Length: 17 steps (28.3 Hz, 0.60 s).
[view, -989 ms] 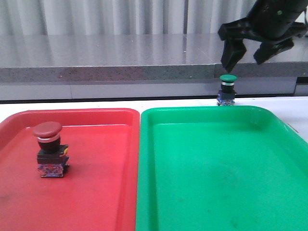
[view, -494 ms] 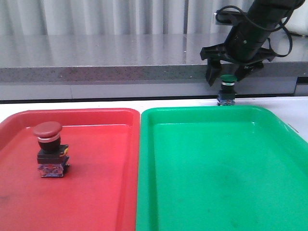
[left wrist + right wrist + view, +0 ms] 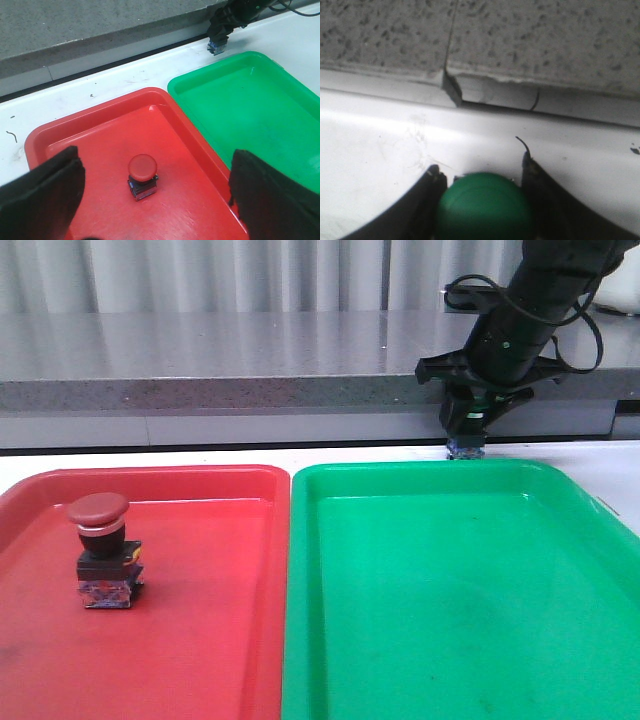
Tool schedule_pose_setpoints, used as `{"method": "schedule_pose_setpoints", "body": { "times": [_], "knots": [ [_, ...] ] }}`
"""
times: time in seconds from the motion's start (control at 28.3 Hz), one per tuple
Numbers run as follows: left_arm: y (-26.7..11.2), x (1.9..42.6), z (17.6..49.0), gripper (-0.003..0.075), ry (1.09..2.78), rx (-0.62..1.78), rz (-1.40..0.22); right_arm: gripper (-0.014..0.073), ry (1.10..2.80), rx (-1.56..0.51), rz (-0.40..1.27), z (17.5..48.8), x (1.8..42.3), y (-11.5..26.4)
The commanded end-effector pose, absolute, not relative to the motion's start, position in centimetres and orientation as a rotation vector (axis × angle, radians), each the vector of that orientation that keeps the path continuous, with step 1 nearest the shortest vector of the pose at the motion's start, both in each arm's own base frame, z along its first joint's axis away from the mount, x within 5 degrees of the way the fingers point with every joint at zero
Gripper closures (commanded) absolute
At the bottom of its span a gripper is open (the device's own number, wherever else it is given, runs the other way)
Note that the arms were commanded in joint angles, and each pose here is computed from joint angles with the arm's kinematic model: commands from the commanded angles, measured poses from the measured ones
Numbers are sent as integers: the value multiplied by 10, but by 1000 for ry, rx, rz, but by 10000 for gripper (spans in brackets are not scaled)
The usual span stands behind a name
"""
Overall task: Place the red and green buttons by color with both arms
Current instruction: 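Lower the right gripper over the green button and close on it, then lift the green button with the right gripper and move it over the green tray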
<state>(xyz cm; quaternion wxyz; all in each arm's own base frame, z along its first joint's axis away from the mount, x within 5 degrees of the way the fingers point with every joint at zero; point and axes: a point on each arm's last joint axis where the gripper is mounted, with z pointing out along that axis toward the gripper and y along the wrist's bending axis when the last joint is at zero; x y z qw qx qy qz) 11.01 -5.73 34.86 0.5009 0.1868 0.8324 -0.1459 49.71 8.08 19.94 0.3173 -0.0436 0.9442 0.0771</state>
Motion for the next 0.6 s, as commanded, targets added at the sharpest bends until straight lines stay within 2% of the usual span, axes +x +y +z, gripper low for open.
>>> {"method": "schedule_pose_setpoints", "body": {
  "times": [0.0, 0.28, 0.57],
  "knots": [
    [-59, 111, 362, 155, 1926, 424, -388, 298, 2340, -118, 199, 254, 497, 78],
    [-59, 111, 362, 155, 1926, 424, -388, 298, 2381, -153, 189, 283, 493, 77],
    [-59, 111, 362, 155, 1926, 424, -388, 298, 2376, -208, 190, 327, 467, 81]
  ]
}}
